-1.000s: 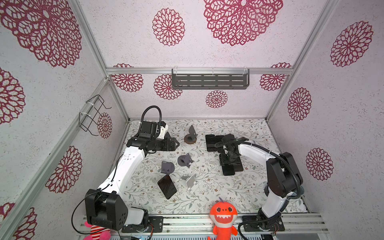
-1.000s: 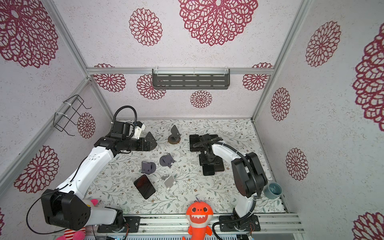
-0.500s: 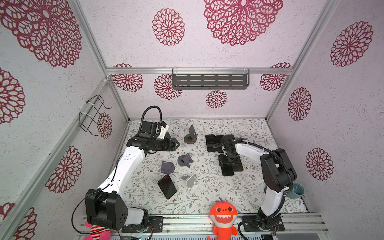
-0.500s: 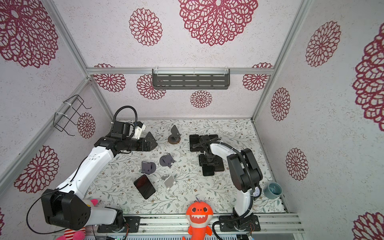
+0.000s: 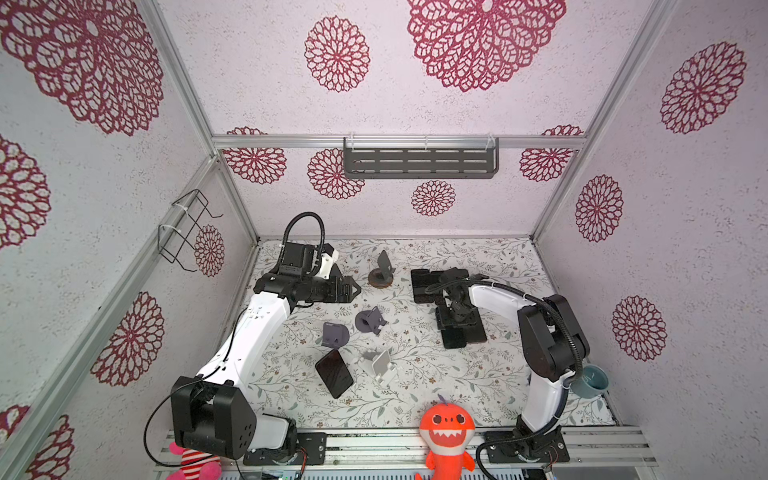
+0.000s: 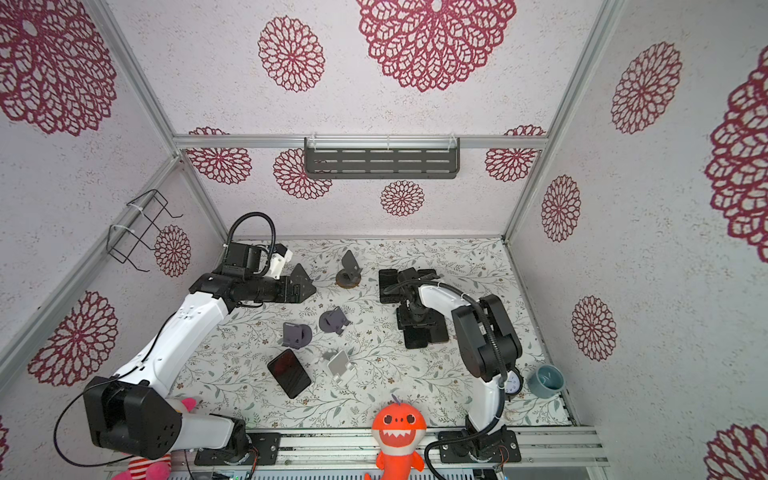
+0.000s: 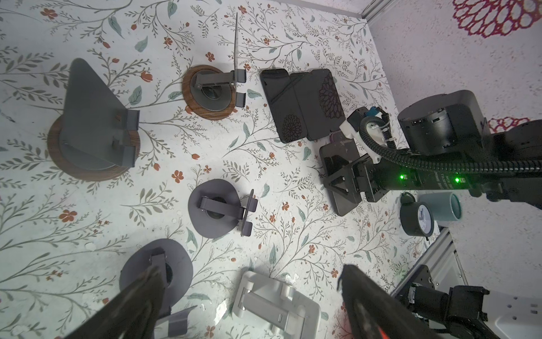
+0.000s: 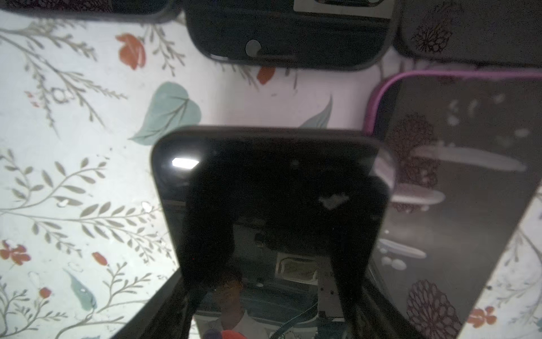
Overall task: Remove the phone from the phone stand
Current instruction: 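Lower the black phone flat beside the pink-edged phone with the right gripper, then open the right gripper to release the black phone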
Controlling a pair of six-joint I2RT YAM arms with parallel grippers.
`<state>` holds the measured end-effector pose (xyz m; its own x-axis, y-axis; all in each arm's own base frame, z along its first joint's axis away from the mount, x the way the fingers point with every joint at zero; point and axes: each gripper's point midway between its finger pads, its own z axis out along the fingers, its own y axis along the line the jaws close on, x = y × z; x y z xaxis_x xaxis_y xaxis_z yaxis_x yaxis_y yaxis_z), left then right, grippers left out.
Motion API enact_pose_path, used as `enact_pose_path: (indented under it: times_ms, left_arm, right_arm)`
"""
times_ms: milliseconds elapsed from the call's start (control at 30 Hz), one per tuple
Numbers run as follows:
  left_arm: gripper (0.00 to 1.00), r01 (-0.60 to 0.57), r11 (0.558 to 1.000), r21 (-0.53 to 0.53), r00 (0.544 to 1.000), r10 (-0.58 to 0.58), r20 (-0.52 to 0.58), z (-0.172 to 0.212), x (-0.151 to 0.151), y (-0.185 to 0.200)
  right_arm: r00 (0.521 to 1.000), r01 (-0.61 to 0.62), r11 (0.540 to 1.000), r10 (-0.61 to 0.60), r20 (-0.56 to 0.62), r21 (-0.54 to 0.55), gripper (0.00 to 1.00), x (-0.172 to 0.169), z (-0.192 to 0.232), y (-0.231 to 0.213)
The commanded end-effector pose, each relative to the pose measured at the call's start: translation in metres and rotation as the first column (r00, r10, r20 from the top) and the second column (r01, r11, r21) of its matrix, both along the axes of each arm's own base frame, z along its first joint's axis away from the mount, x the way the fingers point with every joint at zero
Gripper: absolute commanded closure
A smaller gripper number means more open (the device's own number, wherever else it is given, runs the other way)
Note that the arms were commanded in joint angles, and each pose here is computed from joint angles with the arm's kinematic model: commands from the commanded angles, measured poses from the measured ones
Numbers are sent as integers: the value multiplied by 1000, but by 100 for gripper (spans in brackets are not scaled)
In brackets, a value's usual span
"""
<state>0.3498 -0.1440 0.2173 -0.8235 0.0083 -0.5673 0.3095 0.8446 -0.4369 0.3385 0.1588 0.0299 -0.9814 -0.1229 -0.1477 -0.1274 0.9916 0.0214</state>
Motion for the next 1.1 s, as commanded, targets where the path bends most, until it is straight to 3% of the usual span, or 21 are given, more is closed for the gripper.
enact_pose_path:
  times_ms: [0,700,1067]
  left_arm:
    - [2,14,1000,-3,1000,-14,6,0,1,0]
    - [2,18,1000,0,1000,-18,11,1,1,0]
    - [2,17,1000,3,1000,-17,7,0,0,1]
  right_arm:
    - [1000,-9,1000,10,29,-4,24,9,7,0]
    - [999,-1,1000,0,54,8,20,10,16,0]
    - [988,23,999,-30,152,46,27,13,44,4]
